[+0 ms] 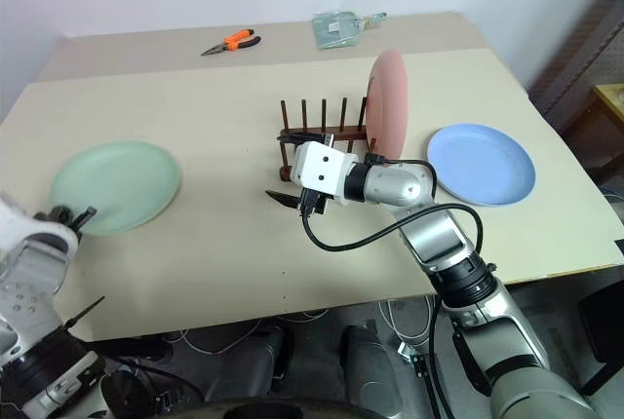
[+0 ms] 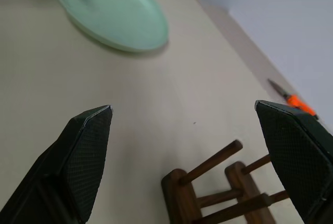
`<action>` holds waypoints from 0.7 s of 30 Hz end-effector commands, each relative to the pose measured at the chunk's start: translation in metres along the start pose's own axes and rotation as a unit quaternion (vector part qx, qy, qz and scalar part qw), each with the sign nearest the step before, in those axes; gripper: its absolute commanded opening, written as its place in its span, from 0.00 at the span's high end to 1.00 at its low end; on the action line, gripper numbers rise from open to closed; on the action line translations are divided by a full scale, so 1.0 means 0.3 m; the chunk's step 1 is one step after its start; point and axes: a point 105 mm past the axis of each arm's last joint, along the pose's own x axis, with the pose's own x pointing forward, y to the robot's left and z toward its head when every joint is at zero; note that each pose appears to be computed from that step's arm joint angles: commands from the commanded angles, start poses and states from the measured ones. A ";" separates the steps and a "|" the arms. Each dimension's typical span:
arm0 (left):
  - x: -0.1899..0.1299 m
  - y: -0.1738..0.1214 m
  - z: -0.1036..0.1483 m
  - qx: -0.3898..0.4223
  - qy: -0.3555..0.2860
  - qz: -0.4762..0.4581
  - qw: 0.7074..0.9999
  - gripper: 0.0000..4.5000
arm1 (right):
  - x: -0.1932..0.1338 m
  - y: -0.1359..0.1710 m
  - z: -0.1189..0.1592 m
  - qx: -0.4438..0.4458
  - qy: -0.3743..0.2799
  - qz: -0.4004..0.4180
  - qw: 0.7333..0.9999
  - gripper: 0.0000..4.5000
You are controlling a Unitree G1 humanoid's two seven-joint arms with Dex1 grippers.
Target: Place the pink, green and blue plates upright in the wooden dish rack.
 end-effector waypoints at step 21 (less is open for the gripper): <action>-0.223 -0.800 0.173 0.146 -0.122 -0.383 0.904 1.00 | 0.106 -0.100 0.065 -0.249 -0.003 -0.096 0.964 0.52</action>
